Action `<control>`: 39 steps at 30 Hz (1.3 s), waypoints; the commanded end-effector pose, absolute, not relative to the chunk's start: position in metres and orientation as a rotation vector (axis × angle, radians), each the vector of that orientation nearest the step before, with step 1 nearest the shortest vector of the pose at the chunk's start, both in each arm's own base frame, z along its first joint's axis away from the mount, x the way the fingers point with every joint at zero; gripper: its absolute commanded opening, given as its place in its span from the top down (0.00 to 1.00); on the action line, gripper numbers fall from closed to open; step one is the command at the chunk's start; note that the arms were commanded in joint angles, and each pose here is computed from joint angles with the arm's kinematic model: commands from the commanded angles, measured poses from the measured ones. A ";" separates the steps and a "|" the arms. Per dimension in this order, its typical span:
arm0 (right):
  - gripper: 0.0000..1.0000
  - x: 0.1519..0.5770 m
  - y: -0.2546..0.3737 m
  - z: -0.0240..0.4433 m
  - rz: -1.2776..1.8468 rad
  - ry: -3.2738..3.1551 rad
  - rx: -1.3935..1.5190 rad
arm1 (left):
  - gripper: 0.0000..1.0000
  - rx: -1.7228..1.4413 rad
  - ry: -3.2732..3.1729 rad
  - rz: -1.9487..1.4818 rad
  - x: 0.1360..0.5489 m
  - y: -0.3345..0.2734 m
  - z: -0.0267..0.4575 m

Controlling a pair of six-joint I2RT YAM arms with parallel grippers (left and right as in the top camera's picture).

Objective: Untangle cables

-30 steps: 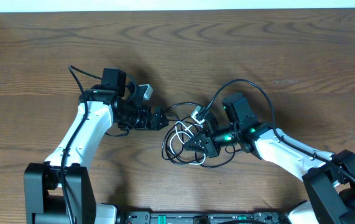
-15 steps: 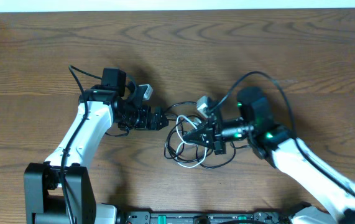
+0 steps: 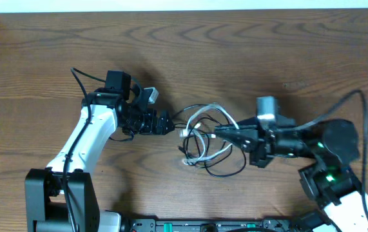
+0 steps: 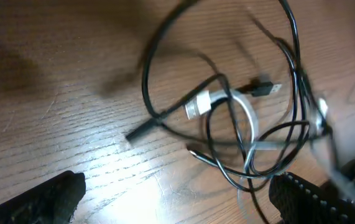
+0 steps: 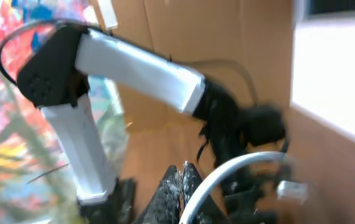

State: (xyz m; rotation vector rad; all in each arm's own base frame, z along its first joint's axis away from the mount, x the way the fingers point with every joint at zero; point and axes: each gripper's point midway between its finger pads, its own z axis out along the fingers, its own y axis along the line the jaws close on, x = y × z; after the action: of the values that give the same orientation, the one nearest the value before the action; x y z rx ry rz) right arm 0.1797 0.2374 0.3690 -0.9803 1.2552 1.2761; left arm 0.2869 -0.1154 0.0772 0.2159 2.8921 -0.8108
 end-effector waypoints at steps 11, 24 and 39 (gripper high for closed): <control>0.99 0.180 0.190 0.460 1.031 0.911 -0.768 | 0.00 0.243 2.867 -0.784 0.294 -0.113 0.084; 0.99 0.292 0.124 0.402 0.824 1.352 -0.163 | 0.00 0.243 2.867 -0.784 0.294 -0.113 0.084; 0.99 0.293 0.089 0.211 0.753 2.157 0.193 | 0.00 0.243 2.867 -0.784 0.294 -0.113 0.084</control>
State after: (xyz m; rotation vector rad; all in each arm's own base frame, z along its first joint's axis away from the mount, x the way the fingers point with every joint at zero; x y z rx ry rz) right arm 0.2983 0.0936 0.2236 0.1515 2.0948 0.7674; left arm 0.2877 -0.1149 0.0774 0.2163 2.8911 -0.8053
